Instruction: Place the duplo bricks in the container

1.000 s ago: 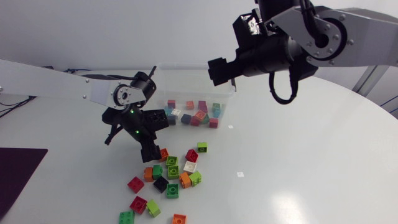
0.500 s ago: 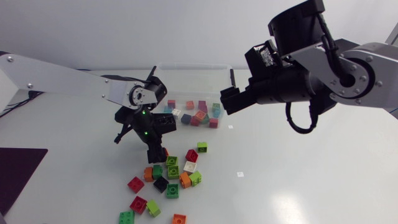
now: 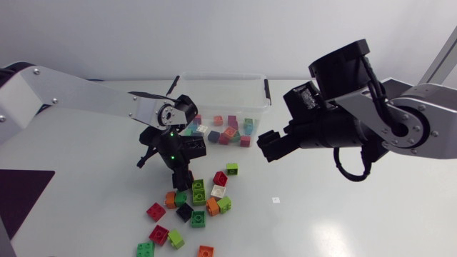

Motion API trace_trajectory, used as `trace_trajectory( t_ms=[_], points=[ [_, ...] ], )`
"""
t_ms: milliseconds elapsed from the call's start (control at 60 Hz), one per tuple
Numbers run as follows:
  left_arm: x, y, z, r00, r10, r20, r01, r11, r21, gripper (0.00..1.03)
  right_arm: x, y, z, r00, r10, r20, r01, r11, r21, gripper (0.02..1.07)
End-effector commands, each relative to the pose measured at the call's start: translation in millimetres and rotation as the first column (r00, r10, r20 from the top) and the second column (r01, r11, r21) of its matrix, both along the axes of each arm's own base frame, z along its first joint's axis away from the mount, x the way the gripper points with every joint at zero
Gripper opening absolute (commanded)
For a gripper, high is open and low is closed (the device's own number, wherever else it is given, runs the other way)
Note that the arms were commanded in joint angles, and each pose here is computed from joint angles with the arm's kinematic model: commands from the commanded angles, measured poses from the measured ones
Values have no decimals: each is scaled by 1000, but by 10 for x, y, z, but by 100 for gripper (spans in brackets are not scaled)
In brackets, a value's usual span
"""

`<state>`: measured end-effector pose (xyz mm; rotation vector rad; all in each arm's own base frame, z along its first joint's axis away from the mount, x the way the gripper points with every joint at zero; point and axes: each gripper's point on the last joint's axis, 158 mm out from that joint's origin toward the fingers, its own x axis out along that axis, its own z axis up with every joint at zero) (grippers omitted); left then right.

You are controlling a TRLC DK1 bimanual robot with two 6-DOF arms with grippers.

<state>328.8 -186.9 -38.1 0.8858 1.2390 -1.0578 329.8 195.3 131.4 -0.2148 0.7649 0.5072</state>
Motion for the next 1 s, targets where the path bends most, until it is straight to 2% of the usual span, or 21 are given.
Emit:
trace_trajectory(
  t_ms=[0,50,67,233,350,467,767,983],
  points=[
    [38,-40,-22,1000,16,-8,-16,1000,2,41,-105,26,-228,997,10,-70,-11,1000,-17,102],
    [66,-40,-2,1000,26,-2,-26,1000,-1,27,-123,80,-274,996,10,-88,-11,1000,-14,102],
    [75,-38,4,999,32,0,-32,999,-3,26,-125,92,-281,996,9,-93,-11,1000,-14,102],
    [57,49,32,999,53,-1,-53,999,-2,25,-137,224,-475,986,-1,-168,-5,999,-34,102],
    [28,132,75,998,68,0,-68,998,-3,25,-194,371,-673,978,-1,-209,-18,996,-92,102],
    [8,172,127,997,76,7,-76,997,-7,24,-187,449,-743,972,-11,-235,-10,996,-92,102],
    [3,254,337,994,98,42,-97,995,-25,23,-21,615,-966,920,-166,-354,138,985,-103,96],
    [109,349,592,985,137,100,-131,989,-65,23,117,643,-1227,883,-253,-395,197,964,-178,96]
  ],
)
